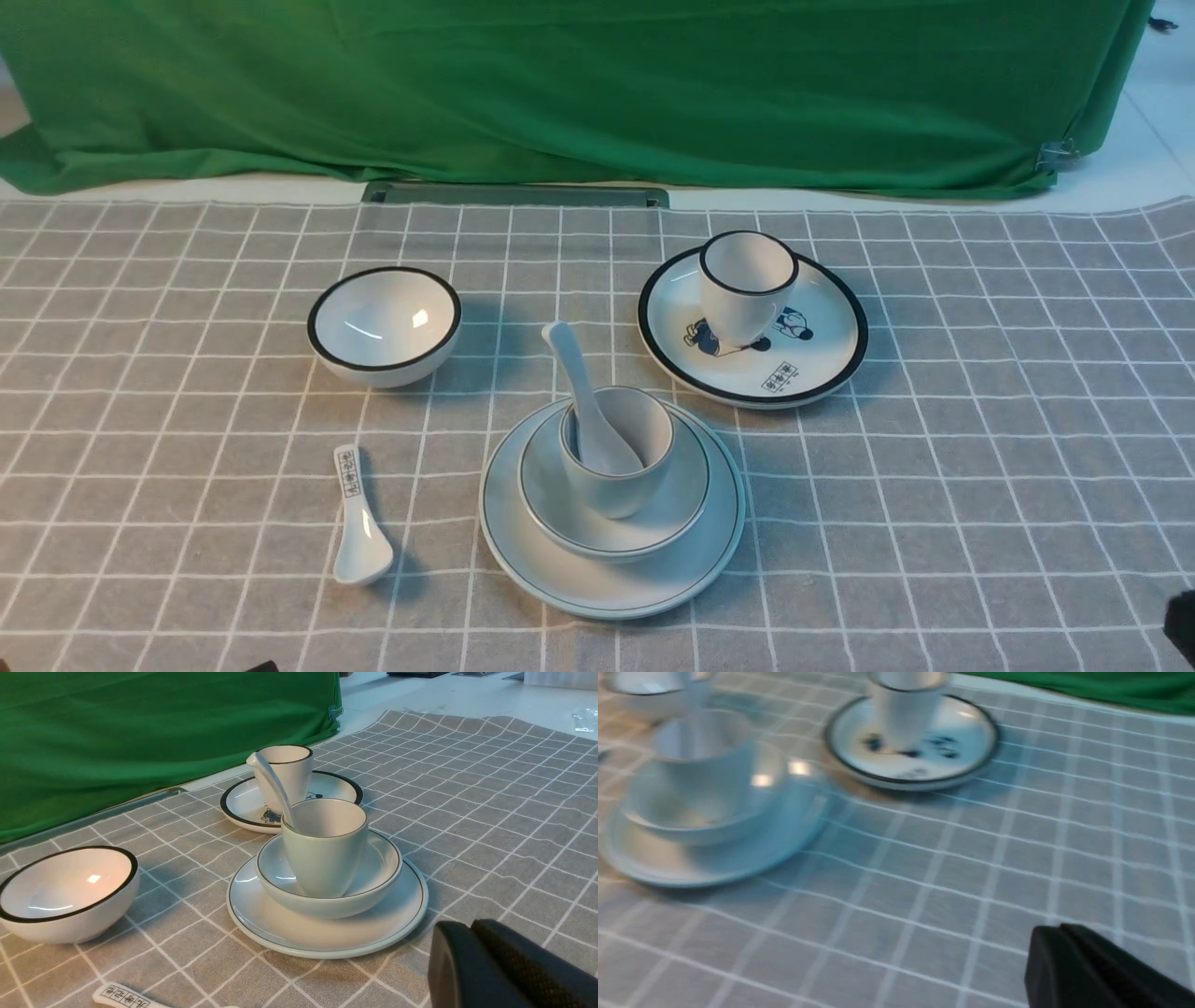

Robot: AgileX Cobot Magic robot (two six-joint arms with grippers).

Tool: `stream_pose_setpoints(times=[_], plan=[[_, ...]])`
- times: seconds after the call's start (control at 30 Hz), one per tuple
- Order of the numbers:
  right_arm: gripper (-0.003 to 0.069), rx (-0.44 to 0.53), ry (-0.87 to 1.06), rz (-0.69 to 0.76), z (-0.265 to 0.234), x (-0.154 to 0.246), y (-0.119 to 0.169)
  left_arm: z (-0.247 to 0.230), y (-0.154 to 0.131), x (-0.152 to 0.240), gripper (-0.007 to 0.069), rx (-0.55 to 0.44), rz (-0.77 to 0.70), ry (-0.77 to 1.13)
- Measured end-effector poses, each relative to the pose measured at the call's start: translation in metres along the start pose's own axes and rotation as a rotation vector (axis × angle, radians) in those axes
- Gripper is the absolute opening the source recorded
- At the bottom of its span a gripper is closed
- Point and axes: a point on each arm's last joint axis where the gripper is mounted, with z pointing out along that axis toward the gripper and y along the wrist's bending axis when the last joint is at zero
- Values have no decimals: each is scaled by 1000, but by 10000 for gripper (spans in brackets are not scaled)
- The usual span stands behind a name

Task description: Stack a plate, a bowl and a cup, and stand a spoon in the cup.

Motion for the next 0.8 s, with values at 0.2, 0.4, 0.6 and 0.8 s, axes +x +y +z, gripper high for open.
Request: stream_pose_setpoints(times=[0.2,0.4,0.6,0.8], plan=[[16,107,-29,33,-5,30,-4,0,0,0,11,0,1,2],[16,162,-7,50,-7,32,-7,0,0,0,11,0,1,5],[19,173,-4,52,-7,33,-7,0,0,0,11,0,1,5],[22,173,-4,52,-7,33,-7,0,0,0,11,0,1,5]])
